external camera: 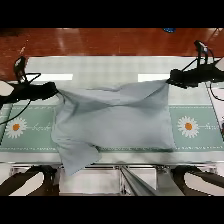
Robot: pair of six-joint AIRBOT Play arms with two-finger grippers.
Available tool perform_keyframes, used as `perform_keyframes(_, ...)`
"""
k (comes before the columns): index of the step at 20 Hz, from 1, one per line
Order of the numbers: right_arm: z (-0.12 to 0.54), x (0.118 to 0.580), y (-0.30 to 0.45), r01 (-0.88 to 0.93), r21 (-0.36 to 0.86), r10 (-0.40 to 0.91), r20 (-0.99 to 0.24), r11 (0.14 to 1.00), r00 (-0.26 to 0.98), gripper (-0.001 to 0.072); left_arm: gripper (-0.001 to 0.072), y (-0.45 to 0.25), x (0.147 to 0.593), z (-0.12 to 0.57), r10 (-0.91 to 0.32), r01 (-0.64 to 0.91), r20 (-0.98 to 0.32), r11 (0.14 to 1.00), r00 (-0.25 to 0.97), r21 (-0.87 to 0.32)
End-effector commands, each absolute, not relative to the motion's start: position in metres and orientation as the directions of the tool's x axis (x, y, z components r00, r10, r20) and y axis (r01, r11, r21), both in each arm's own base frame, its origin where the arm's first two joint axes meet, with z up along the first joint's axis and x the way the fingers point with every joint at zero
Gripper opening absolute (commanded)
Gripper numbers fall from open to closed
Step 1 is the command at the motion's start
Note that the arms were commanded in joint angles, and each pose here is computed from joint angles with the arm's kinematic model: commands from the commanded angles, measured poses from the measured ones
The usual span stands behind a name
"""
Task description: Fold the shirts.
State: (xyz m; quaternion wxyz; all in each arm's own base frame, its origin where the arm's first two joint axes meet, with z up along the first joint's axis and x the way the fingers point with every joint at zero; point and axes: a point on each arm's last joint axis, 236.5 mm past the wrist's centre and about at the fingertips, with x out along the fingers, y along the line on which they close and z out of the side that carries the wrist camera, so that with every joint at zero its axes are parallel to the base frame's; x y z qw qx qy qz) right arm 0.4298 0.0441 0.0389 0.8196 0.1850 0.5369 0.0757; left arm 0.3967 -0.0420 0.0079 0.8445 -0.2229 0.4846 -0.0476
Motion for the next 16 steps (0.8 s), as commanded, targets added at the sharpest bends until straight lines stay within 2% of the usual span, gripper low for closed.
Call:
perform_keyframes(1, 0.031, 0.436, 0.011, 0.136, 0.385, 0.33, -0.892, 0.913, 0.309, 0.0416, 0.0511, -0.013, 0.405, -0.009, -0.297, -0.137, -0.872, 0.918, 0.39, -0.373)
perform_keyframes(3, 0.048, 0.411, -0.04, 0.182, 0.306, 0.25, -0.929, 0.935, 0.274, 0.0416, 0.051, 0.035, 0.387, 0.0, -0.22, -0.125, -0.922, 0.954, 0.318, -0.271)
perform_keyframes(5, 0.045, 0.359, -0.097, 0.299, 0.174, 0.124, -0.976, 0.938, 0.176, 0.0415, 0.051, 0.069, 0.359, -0.005, -0.214, -0.217, -0.939, 0.936, 0.271, -0.276)
perform_keyframes(6, 0.037, 0.333, -0.11, 0.371, 0.149, 0.104, -0.985, 0.916, 0.139, 0.0409, 0.051, 0.072, 0.332, -0.022, -0.257, -0.29, -0.942, 0.904, 0.217, -0.313)
perform_keyframes(8, 0.008, 0.287, -0.106, 0.477, 0.178, 0.132, -0.983, 0.861, 0.13, 0.041, 0.051, 0.057, 0.284, -0.054, -0.402, -0.43, -0.898, 0.789, 0.179, -0.44)
perform_keyframes(10, -0.023, 0.251, -0.076, 0.463, 0.259, 0.215, -0.966, 0.848, 0.146, 0.041, 0.0508, 0.04, 0.249, -0.073, -0.51, -0.394, -0.836, 0.739, 0.205, -0.547)
perform_keyframes(11, -0.035, 0.234, -0.055, 0.426, 0.317, 0.287, -0.948, 0.847, 0.135, 0.041, 0.0508, 0.037, 0.237, -0.08, -0.529, -0.415, -0.823, 0.714, 0.209, -0.564)
perform_keyframes(14, -0.055, 0.208, -0.015, 0.421, 0.416, 0.397, -0.908, 0.806, 0.136, 0.041, 0.0508, 0.028, 0.229, -0.089, -0.563, -0.466, -0.794, 0.652, 0.23, -0.598)
perform_keyframes(16, -0.06, 0.203, -0.002, 0.42, 0.453, 0.439, -0.888, 0.786, 0.136, 0.041, 0.0508, 0.017, 0.231, -0.088, -0.59, -0.457, -0.777, 0.642, 0.219, -0.616)
